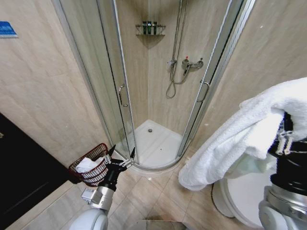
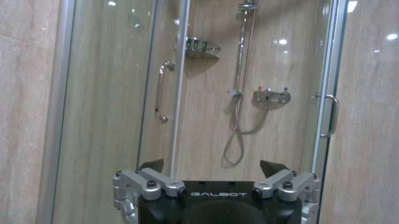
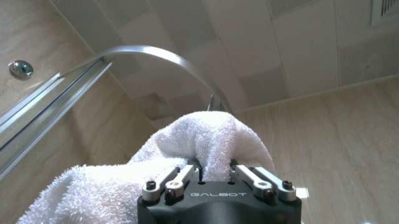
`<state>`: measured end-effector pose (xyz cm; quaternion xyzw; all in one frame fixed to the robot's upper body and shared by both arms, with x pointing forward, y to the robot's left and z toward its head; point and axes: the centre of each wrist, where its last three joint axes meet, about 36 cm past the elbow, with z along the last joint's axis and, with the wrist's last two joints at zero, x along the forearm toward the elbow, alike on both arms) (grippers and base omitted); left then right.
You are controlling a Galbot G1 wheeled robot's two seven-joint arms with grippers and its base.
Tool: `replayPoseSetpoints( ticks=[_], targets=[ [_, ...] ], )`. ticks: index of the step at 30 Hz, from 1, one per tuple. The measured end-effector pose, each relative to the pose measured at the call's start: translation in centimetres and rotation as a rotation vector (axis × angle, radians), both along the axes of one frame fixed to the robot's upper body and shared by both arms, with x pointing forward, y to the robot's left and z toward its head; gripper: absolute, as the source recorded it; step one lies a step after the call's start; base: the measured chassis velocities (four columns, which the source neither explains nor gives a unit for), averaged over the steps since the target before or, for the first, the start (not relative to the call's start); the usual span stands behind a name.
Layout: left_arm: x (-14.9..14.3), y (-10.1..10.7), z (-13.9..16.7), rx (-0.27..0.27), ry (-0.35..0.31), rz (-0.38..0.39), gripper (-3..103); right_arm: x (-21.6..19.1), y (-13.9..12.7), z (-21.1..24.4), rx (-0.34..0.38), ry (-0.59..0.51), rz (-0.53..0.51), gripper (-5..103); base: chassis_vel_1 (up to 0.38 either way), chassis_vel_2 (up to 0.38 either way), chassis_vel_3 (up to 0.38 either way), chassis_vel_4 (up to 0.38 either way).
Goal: Discard the used towel into the hamper.
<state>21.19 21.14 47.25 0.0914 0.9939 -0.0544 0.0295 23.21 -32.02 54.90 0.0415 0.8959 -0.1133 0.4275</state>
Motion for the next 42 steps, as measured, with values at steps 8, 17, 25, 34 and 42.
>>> replayPoseSetpoints(
  ticks=[8, 17, 25, 34, 42],
  targets=[
    [0.0, 0.0, 0.0, 0.0, 0.0, 0.0, 100, -0.04, 0.01, -0.04, 0.002, 0.002, 0.0, 20, 0.0, 0.0, 0.0, 0.0],
    [0.0, 0.0, 0.0, 0.0, 0.0, 0.0, 100, -0.05, 0.07, -0.09, 0.004, 0.003, 0.001, 20, 0.0, 0.0, 0.0, 0.0],
    [0.0, 0.0, 0.0, 0.0, 0.0, 0.0, 100, -0.05, 0.06, -0.09, -0.015, -0.003, 0.008, 20, 0.0, 0.0, 0.0, 0.0],
    [0.0, 0.0, 0.0, 0.0, 0.0, 0.0, 100, 0.01, 0.05, -0.03, -0.019, -0.006, 0.009, 20, 0.0, 0.0, 0.0, 0.0],
    [0.0, 0.0, 0.0, 0.0, 0.0, 0.0, 100, 0.05, 0.05, 0.01, -0.02, -0.009, 0.008, 20, 0.103, 0.07, -0.061, -0.104]
  ],
)
